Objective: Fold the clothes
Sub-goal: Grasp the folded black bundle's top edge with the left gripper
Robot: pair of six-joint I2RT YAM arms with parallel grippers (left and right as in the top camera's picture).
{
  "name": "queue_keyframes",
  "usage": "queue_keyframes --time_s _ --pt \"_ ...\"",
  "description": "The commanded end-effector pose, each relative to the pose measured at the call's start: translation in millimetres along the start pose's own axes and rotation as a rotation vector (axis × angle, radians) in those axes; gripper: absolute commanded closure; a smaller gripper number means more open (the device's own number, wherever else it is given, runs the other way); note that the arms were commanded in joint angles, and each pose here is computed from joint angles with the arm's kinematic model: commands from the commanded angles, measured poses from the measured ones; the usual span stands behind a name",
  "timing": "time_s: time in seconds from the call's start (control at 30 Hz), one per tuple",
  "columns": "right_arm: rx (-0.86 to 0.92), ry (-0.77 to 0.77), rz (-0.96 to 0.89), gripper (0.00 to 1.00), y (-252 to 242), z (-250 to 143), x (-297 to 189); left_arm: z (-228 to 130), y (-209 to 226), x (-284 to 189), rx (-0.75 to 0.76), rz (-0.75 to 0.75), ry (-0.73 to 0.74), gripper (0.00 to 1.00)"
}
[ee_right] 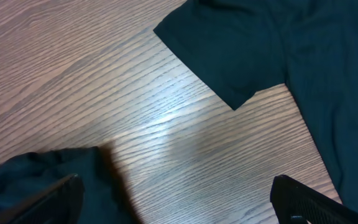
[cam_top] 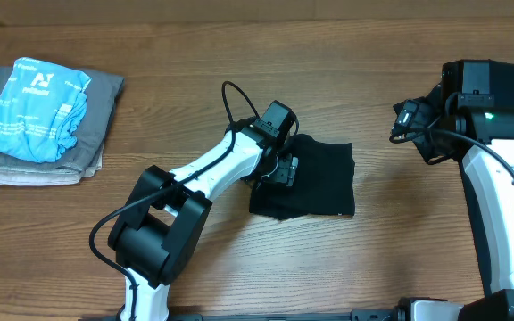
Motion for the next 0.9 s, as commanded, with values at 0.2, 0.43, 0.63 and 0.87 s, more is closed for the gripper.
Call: queue_keyframes --time_s 0.2,0.43,0.63,0.87 --pt "0.002 -0.023 -0.008 0.00 -1.8 3.6 -4.0 -19.8 11.5 31.6 0.087 0.058 0.105 0.34" --pt "0.002 -0.023 -0.008 0.00 -1.8 3.6 -4.0 -19.8 10.8 31.7 0.087 0.054 0.105 0.46" --pt "0.002 -0.023 -0.008 0.00 -1.8 3.6 -4.0 -20.0 10.8 31.7 0.087 0.054 0.106 0.60" --pt "0.002 -0.023 -0.008 0.00 -1.8 3.6 -4.0 -22.0 6.9 31.5 0.085 0.015 0.124 0.96"
Point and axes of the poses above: each gripper's point midway between its finger pads, its own x axis out along the fingers, its own y axis along the line the jaws close on, z = x × y, the point moved 7 cm from there along -x, back along the fingers, and after that the axes turned 1 degree about -x, right-handed, at the moved point
